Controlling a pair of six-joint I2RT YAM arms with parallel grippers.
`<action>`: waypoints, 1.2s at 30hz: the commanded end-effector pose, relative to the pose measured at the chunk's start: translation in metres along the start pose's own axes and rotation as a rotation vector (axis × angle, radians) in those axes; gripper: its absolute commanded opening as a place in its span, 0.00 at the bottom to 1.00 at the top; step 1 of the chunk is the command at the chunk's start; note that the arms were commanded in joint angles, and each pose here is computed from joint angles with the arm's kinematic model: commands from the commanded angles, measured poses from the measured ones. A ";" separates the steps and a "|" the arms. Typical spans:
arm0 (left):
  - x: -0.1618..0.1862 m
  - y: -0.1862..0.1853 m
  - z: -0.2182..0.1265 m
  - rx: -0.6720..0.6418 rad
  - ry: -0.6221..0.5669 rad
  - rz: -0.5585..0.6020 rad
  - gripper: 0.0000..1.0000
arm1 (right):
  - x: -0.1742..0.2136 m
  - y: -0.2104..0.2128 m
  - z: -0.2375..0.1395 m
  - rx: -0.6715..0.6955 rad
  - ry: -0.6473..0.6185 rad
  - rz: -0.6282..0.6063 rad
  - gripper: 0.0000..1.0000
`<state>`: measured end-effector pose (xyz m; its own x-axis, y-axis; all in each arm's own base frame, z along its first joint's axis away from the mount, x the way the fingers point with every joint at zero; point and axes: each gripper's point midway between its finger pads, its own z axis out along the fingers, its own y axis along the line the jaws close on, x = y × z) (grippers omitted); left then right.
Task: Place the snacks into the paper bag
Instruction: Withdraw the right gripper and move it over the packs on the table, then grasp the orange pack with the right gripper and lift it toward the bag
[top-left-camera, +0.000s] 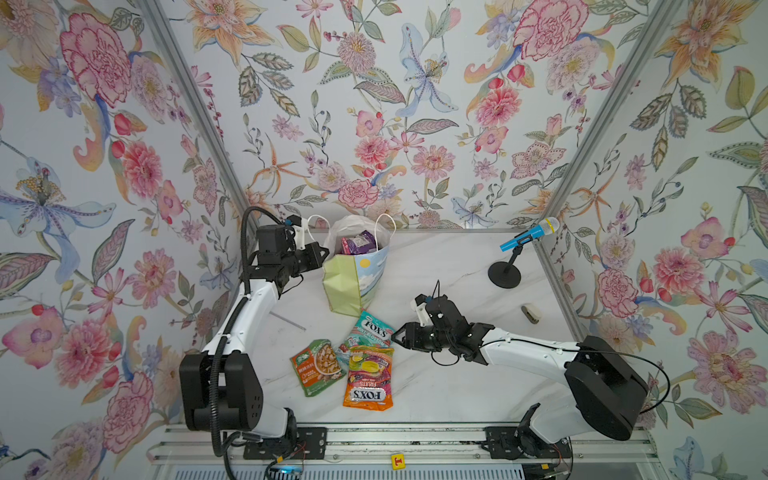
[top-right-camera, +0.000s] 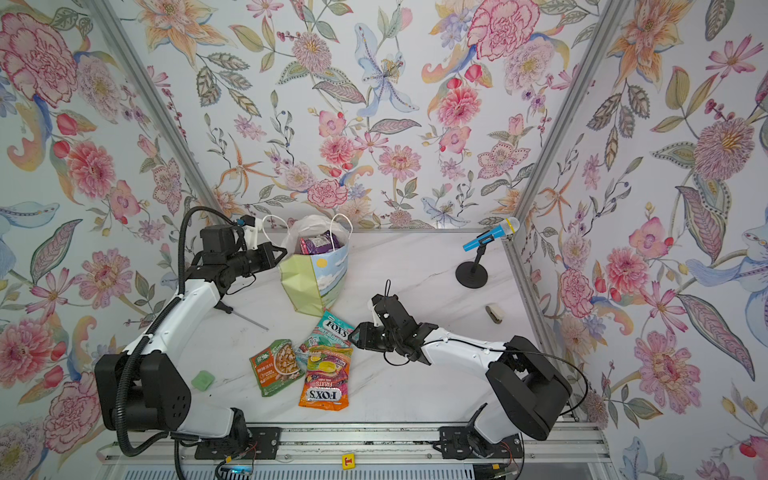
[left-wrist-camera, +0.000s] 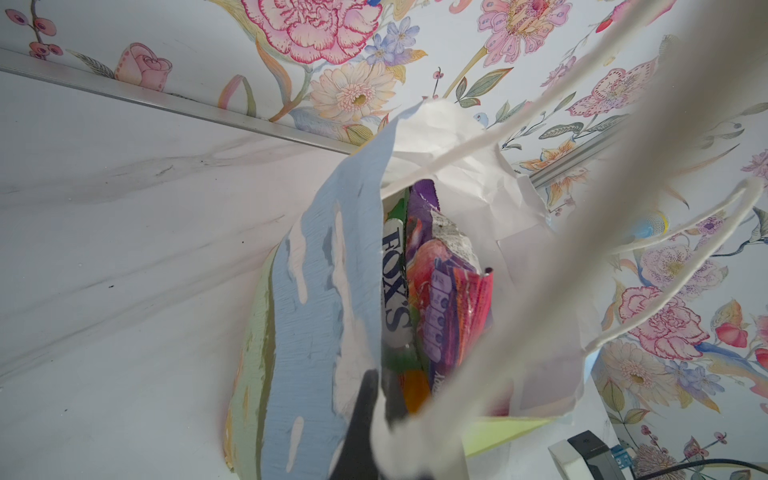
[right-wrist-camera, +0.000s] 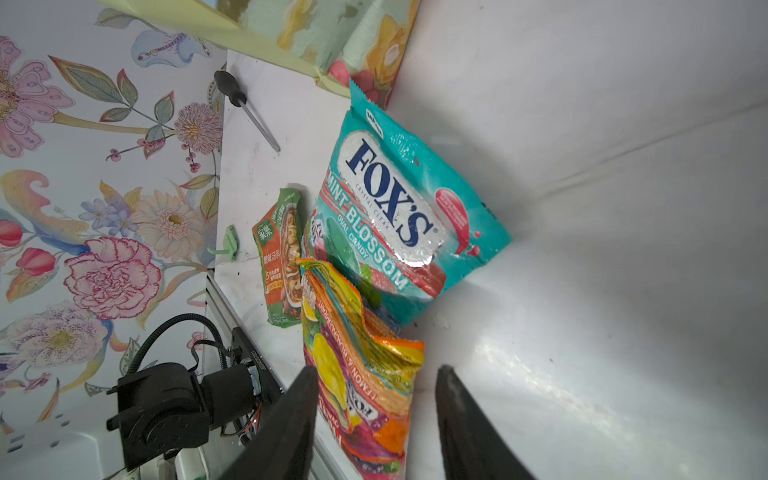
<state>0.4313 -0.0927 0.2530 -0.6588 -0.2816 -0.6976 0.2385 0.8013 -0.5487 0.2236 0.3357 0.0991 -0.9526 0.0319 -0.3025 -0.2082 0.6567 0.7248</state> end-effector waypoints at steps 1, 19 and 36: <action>0.002 -0.001 -0.004 0.012 -0.002 0.002 0.00 | 0.013 0.003 0.010 -0.031 0.040 0.011 0.48; 0.002 -0.002 -0.005 0.010 -0.002 0.001 0.00 | 0.043 -0.003 0.041 -0.081 0.122 0.050 0.48; 0.003 -0.002 -0.006 0.012 -0.002 0.003 0.00 | 0.027 0.030 0.044 -0.190 0.096 0.060 0.05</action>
<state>0.4313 -0.0927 0.2529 -0.6591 -0.2816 -0.6974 0.2383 0.8013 -0.5488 0.1974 0.3785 0.0590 -0.9866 -0.0147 -0.1627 -0.1435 0.5536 0.8203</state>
